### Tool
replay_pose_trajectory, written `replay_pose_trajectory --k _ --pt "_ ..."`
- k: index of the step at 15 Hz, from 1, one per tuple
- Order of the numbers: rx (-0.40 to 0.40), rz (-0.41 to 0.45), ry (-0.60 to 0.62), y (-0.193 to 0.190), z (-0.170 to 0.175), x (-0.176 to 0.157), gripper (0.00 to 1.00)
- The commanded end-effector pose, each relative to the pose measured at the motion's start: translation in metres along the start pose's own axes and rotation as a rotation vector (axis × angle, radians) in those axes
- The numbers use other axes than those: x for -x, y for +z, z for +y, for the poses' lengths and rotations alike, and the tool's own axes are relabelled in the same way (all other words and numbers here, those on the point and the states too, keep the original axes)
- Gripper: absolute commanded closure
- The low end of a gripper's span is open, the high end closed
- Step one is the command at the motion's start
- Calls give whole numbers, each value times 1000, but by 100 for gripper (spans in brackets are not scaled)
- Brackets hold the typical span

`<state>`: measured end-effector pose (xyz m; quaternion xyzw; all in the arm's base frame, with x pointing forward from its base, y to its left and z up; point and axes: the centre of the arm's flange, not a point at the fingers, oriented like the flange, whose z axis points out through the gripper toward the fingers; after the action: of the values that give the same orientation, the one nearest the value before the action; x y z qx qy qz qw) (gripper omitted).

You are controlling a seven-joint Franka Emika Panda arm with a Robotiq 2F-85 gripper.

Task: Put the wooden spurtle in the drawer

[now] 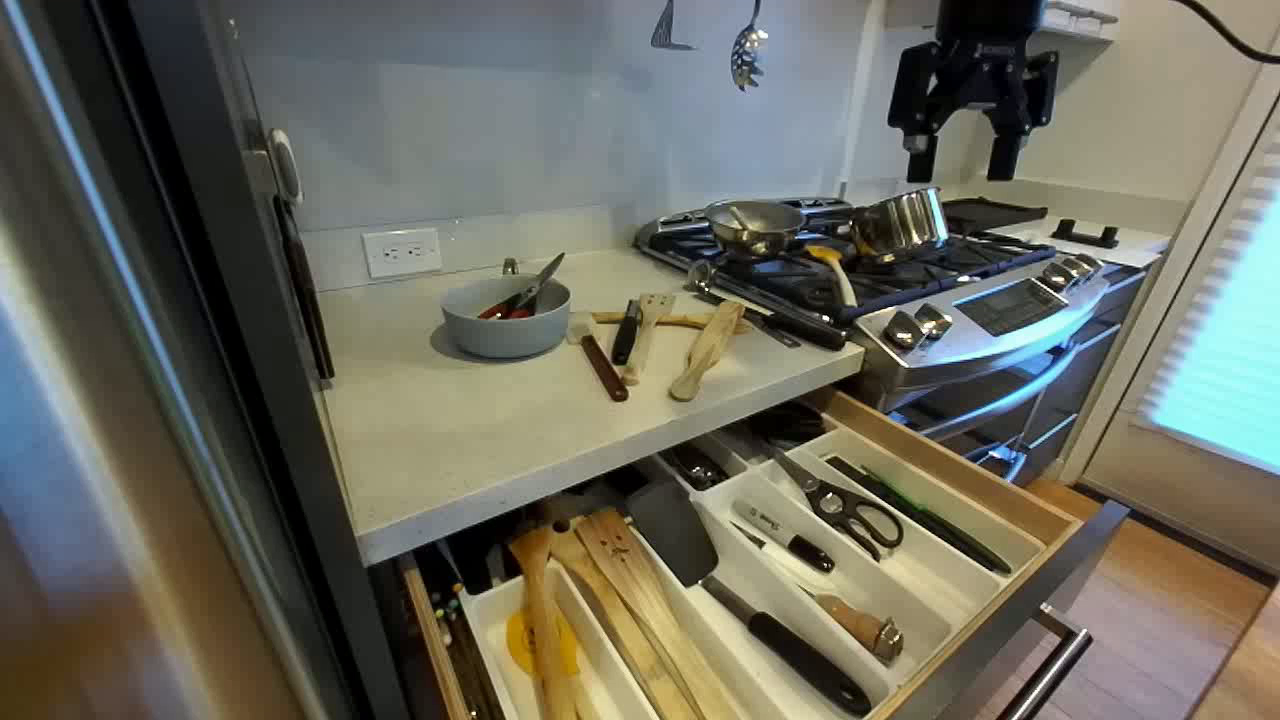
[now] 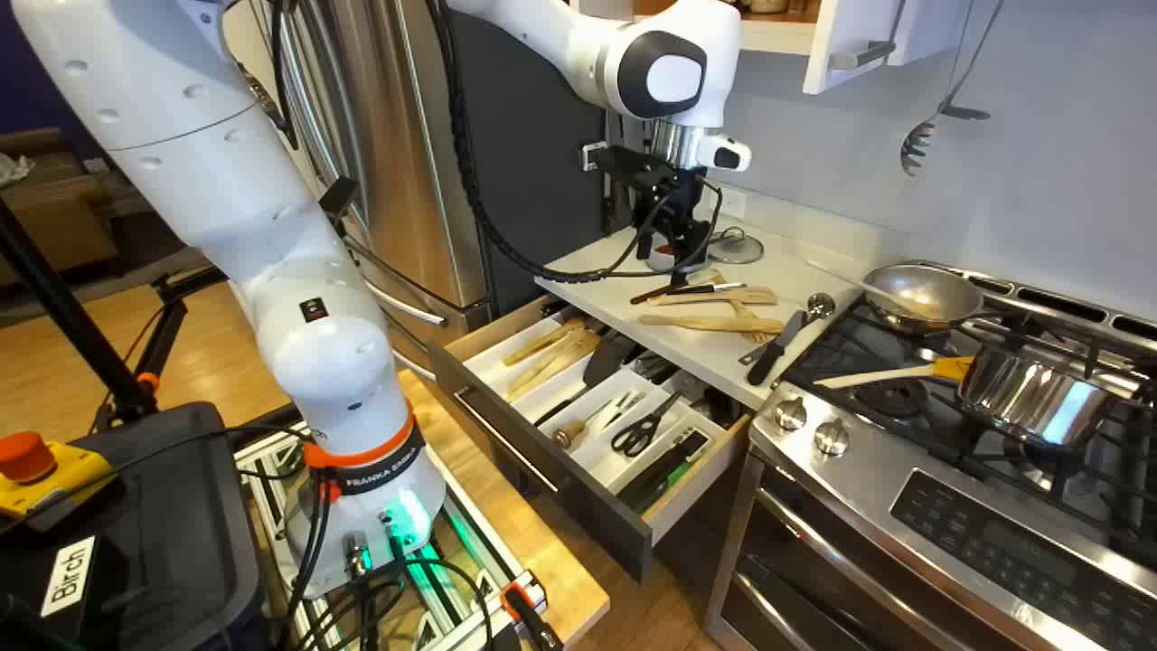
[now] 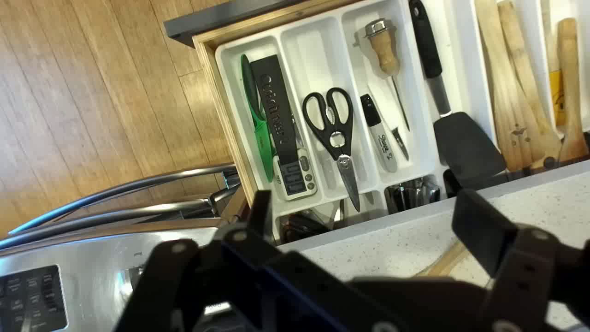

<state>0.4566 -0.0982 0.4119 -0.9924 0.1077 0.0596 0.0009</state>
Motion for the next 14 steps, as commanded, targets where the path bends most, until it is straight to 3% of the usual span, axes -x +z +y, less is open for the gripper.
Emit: replay_pose_trajectory --k 1,9,14 --pt "0 0 0 0 0 0 0" --pt "0 0 0 0 0 0 0" --pt "-80 99 108 34 -10 -46 0"
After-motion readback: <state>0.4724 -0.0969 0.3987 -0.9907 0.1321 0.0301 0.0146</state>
